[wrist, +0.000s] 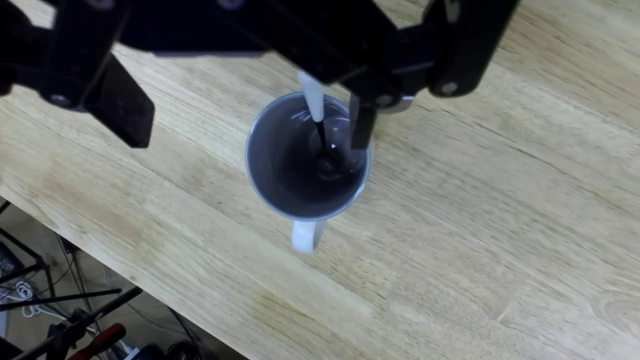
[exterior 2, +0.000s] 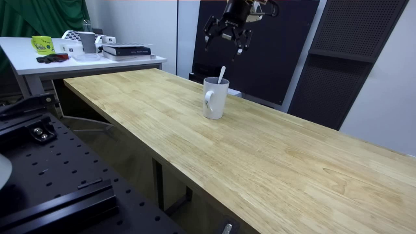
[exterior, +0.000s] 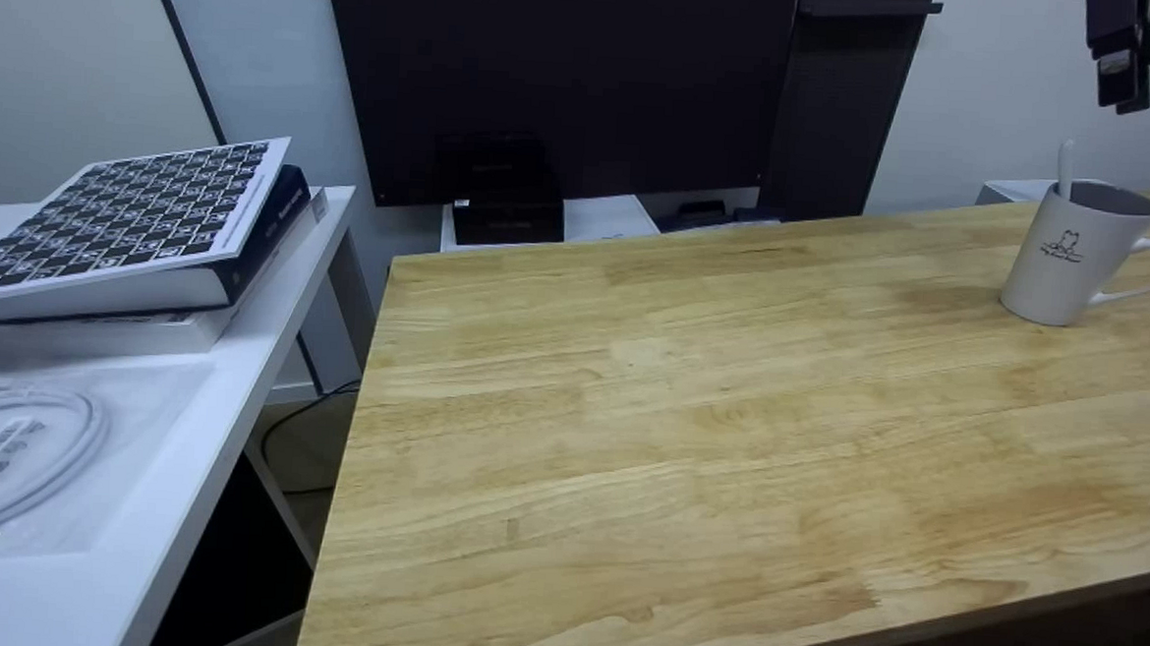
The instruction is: Take the spoon out of the mug and put it on the table
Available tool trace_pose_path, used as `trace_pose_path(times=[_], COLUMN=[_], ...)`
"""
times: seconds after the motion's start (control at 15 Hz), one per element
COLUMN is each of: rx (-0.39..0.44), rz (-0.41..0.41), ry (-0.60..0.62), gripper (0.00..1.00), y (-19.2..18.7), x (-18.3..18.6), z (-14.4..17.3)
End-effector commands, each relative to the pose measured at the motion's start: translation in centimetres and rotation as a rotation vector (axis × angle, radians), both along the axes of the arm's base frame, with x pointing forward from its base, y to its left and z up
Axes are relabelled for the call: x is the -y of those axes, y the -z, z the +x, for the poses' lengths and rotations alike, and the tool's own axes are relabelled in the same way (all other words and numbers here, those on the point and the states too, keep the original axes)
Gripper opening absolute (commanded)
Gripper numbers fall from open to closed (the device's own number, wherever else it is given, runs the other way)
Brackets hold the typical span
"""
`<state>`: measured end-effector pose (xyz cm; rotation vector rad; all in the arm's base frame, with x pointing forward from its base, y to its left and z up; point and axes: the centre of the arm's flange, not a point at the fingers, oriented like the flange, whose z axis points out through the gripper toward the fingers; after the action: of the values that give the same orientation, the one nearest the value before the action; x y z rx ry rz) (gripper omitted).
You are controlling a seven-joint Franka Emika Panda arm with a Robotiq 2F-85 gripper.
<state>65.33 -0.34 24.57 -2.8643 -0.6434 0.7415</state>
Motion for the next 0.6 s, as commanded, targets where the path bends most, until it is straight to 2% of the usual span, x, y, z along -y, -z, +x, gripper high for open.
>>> trace_pose_path(times=[0.0,0.53], rx=[0.035,0.097], rz=[-0.017,-0.031], ry=[-0.01,-0.01], gripper=[1.0,1.0], y=[1.0,3.6], x=[0.7,0.4], z=[0.0,0.4])
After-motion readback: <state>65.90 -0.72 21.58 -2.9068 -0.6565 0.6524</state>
